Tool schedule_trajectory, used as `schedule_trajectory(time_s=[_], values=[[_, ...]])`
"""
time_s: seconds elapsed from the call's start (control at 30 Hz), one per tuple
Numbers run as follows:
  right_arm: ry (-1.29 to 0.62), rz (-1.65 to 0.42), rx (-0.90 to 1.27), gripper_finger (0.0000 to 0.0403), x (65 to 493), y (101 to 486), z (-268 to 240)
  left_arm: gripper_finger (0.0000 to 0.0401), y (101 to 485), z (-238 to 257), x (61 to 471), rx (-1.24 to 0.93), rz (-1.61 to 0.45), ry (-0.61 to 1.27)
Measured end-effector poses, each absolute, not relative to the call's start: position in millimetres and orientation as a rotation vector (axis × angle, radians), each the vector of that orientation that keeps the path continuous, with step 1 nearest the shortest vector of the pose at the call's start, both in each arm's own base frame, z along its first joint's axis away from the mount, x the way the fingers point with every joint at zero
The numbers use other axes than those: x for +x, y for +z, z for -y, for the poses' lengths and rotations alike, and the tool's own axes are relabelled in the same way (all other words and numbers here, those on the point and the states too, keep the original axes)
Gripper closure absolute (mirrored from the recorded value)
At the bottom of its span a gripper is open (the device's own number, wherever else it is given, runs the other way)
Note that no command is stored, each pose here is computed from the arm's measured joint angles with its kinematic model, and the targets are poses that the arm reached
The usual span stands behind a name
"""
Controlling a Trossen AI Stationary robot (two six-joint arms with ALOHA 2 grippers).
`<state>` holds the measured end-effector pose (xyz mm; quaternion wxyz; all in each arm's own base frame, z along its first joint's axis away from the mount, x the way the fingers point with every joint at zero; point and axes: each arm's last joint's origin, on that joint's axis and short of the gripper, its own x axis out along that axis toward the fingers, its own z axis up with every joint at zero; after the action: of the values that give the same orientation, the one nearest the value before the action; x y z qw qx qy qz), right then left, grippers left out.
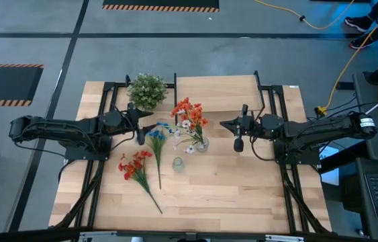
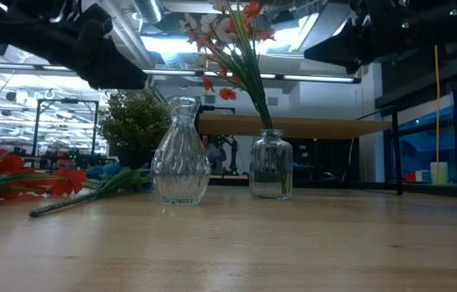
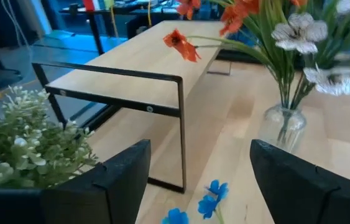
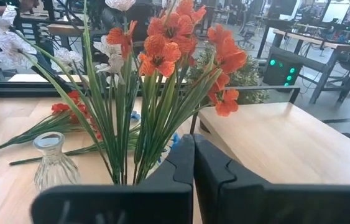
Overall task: Pick and place flowers into a vace then onto a shelf
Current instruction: Put the blue flowers into the bottom transparent vase
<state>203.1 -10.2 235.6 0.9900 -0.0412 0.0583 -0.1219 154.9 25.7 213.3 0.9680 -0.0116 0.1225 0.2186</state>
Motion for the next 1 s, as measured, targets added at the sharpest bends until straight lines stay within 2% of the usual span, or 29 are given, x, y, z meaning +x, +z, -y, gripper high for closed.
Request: schedule_trajectory(time_s=[0.3, 0.53, 0.8, 1.0], values=[[-0.162, -0.122, -0.152, 0.0399, 203.5, 235.3, 7.9, 0.0136, 240.3, 14.9, 167.8, 0.035, -0.312, 0.539], [-0.159, -0.144, -0.174, 0.0399, 203.3, 233.4, 7.9, 0.0136, 245.1, 48.5, 193.1, 0.009, -0.396, 0.656], [-0.15, -0.244, -0.181, 0.0399, 201.6, 223.9, 7.9, 0.0136, 258.9, 76.2, 227.8, -0.061, -0.593, 0.712], [-0.146, -0.244, -0.211, 0.0399, 201.6, 224.1, 8.0, 0.0136, 264.9, 76.4, 244.4, -0.32, -0.79, 0.843]])
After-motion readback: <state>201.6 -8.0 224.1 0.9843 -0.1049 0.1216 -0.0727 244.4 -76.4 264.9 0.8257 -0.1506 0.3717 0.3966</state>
